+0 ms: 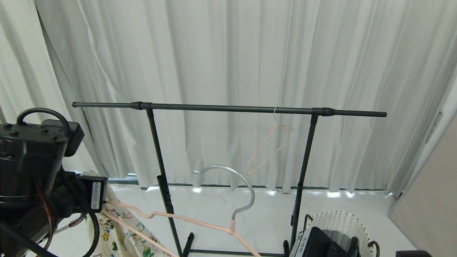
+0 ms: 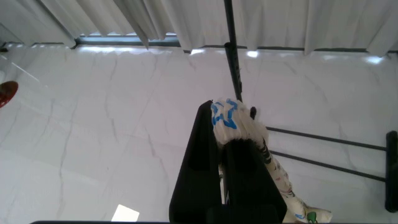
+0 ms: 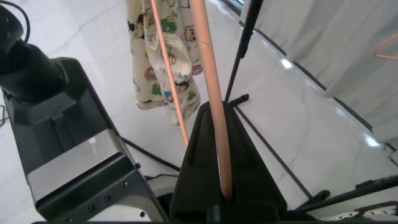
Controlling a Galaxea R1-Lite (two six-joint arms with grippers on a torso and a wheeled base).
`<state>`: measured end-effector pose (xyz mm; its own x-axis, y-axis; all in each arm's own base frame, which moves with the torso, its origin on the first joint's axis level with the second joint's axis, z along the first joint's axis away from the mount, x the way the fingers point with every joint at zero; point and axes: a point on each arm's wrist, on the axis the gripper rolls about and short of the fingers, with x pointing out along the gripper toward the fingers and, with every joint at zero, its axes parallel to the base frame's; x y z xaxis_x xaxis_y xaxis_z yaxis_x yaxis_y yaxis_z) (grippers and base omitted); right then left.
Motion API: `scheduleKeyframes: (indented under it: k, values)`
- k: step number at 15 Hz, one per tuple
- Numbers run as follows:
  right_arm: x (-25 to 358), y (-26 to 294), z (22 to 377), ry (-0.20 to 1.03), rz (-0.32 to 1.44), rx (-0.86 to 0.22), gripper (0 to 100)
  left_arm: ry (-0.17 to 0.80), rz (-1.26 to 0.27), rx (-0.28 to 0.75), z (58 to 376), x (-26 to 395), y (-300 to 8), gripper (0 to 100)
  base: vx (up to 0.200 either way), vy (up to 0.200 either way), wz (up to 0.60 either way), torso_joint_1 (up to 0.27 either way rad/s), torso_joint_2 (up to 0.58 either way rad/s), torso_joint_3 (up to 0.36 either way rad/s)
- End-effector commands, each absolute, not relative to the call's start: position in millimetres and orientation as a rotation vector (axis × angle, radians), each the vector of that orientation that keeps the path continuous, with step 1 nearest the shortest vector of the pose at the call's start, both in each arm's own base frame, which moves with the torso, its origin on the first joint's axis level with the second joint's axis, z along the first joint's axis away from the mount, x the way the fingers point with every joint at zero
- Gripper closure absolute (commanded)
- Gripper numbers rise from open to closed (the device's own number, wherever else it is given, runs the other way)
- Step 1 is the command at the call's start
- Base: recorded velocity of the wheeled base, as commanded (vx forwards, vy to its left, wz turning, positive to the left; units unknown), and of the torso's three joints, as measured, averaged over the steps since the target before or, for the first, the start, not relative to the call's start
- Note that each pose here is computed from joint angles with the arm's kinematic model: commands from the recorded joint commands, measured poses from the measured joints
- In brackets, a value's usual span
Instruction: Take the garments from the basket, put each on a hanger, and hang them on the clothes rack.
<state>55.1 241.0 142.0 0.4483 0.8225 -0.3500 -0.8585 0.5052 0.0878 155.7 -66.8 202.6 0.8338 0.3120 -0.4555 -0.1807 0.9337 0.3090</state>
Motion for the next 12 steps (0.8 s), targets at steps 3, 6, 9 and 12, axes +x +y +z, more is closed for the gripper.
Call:
scheduleKeyframes:
  k: [3, 6, 9, 12]
  values:
    - [57.7, 247.9, 130.1, 0.403, 1.027, -0.142, 100, 0.515, 0.298, 0.273, 202.3, 156.4, -67.5, 100, 0.000, 0.000, 0.00, 0.000, 0.00, 0.000]
    - [62.0, 254.7, 126.6, 0.412, 1.012, -0.145, 100, 0.500, 0.282, 0.269, 205.0, 153.3, -69.6, 100, 0.000, 0.000, 0.00, 0.000, 0.00, 0.000]
    - [69.6, 263.9, 132.0, 0.394, 0.997, -0.121, 100, 0.495, 0.258, 0.274, 205.2, 151.2, -73.3, 100, 0.000, 0.000, 0.00, 0.000, 0.00, 0.000]
    - [74.3, 270.4, 134.2, 0.386, 0.987, -0.109, 100, 0.492, 0.243, 0.277, 205.2, 150.0, -75.6, 100, 0.000, 0.000, 0.00, 0.000, 0.00, 0.000]
